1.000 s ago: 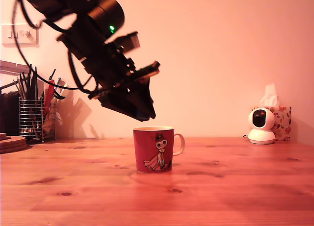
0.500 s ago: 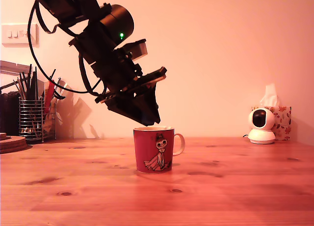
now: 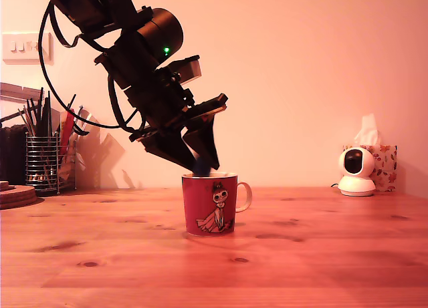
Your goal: Pick up the coffee capsules on the table and drop them inside the coffee cup
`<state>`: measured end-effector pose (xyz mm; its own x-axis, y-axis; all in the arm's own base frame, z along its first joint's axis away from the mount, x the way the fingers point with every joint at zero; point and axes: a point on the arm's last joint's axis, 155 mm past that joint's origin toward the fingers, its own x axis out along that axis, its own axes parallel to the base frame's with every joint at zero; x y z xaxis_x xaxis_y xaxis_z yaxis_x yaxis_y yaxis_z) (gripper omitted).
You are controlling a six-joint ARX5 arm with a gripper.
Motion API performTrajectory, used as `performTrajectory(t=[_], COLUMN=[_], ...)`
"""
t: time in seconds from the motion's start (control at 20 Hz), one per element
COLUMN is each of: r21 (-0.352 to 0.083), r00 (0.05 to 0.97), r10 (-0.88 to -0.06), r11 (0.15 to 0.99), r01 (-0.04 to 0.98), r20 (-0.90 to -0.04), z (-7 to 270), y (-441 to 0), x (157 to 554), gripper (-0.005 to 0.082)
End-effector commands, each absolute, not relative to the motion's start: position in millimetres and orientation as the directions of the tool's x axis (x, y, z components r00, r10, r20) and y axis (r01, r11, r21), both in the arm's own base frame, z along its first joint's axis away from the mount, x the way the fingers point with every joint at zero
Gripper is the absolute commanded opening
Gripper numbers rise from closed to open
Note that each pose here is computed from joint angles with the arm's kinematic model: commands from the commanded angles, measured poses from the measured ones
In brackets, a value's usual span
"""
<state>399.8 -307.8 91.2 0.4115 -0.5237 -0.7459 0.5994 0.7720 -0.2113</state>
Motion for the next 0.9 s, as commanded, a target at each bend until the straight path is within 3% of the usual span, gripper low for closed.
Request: performTrajectory(t=[0.0,0.65,0.75,0.85], r21=[-0.209,-0.211,-0.212,-0.214], r00=[0.406,0.391,0.382,0.366], r10=[-0.525,-0.517,-0.51,-0.5], r11=[0.767,0.769,0.771,0.773], r01=[0.606,0.604,0.601,0.597], r20=[-0.748,-0.762,-0.771,-0.785], z=[86,86,88,91], y=[-312,-310,-307,-302], x=[401,396,392,385], gripper=[0.0536,0.0531,0.0448,0.0224])
